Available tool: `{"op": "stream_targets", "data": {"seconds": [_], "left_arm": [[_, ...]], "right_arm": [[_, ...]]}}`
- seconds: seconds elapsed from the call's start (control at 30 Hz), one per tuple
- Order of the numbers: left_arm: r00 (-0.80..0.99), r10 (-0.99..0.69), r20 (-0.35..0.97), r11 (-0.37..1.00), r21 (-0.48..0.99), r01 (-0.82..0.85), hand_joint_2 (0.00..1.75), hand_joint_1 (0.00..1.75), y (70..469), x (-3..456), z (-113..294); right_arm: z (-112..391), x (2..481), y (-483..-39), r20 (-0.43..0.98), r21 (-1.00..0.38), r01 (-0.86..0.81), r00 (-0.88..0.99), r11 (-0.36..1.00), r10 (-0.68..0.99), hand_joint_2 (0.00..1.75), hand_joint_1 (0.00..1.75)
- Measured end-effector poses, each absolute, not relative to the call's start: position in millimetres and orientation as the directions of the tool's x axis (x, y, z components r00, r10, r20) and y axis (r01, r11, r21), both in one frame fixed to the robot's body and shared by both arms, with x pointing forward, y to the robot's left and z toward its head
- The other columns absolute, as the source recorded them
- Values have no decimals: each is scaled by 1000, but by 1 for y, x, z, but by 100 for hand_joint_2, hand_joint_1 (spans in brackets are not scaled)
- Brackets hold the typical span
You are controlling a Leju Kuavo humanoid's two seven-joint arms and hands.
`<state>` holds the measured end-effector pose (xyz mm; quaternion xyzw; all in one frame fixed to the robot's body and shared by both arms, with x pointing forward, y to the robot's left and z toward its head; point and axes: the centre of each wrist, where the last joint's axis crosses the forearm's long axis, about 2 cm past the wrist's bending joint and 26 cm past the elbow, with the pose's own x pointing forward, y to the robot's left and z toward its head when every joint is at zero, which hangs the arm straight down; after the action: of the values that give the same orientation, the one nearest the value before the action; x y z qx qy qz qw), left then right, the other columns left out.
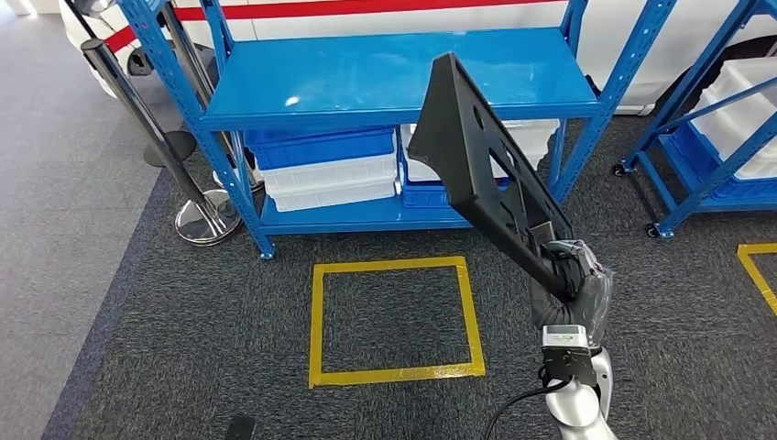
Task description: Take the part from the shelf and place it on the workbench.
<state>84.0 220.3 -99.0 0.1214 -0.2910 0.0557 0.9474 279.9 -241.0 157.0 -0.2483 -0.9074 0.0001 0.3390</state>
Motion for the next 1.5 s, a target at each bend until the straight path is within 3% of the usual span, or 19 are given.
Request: {"op": "stream_targets", "data": {"seconds": [0.9,1.5], "left_arm": [[833,56,551,970,167,-176,175,0,214,86,-98],[834,42,550,971,173,-163,175,0,215,80,-99]], "right_arm": [[163,261,-280,531,-257,671,-503,696,681,175,175],[162,250,-279,513,-298,698,-458,651,726,175,175]]}}
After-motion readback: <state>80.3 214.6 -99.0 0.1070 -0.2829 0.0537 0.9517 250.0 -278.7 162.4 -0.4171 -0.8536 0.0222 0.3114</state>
